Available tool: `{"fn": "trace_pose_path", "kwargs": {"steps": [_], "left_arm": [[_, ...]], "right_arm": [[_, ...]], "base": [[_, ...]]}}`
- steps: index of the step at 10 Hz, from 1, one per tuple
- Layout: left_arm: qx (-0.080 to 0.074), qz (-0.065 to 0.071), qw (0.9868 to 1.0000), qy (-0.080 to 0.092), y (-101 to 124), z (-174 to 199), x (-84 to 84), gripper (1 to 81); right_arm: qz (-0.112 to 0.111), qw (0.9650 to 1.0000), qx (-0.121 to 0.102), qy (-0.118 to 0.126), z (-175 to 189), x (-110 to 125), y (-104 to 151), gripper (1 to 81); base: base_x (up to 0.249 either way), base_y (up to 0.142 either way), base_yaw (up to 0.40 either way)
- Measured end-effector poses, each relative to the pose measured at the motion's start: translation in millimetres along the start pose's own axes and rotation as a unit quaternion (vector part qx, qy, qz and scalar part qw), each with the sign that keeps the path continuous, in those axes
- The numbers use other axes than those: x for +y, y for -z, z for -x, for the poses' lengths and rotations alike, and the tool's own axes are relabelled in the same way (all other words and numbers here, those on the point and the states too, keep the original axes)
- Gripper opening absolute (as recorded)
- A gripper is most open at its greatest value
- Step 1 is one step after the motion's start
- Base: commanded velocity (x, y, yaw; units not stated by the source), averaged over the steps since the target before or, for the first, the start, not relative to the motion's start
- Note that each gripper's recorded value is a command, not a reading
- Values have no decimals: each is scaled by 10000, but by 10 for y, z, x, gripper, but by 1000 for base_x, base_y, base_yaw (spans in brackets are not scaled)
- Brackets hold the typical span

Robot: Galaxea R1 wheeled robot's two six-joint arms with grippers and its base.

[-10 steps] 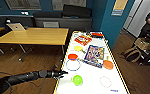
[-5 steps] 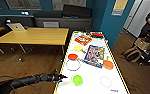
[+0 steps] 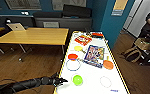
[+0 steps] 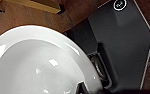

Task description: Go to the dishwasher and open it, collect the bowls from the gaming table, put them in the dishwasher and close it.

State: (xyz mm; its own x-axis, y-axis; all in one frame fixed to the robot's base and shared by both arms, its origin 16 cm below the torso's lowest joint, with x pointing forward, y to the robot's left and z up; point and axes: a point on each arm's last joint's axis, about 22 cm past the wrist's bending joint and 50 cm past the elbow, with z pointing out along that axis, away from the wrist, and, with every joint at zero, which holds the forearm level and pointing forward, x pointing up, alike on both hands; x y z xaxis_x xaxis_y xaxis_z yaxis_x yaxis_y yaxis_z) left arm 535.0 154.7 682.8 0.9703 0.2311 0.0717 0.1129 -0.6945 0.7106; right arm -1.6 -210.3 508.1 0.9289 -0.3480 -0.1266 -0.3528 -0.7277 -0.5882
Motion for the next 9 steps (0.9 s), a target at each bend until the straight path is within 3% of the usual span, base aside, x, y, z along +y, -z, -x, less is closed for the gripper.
{"fn": "trace_pose_path", "kwargs": {"steps": [4,7,9], "left_arm": [[-67,88,9999,-25,-288,24,210,811],[-67,67,9998,164,-347,-3,235,811],[-13,91,9999,118,-325,-108,312,811]], "right_arm": [[-4,10000,8,20,-30,-8,-8,10],[-26,10000,1,17,-20,-36,-30,10],[-60,10000,-8,11,-6,-79,-60,10]], "base": [[0,0,0],[0,0,0],[0,0,0]]}}
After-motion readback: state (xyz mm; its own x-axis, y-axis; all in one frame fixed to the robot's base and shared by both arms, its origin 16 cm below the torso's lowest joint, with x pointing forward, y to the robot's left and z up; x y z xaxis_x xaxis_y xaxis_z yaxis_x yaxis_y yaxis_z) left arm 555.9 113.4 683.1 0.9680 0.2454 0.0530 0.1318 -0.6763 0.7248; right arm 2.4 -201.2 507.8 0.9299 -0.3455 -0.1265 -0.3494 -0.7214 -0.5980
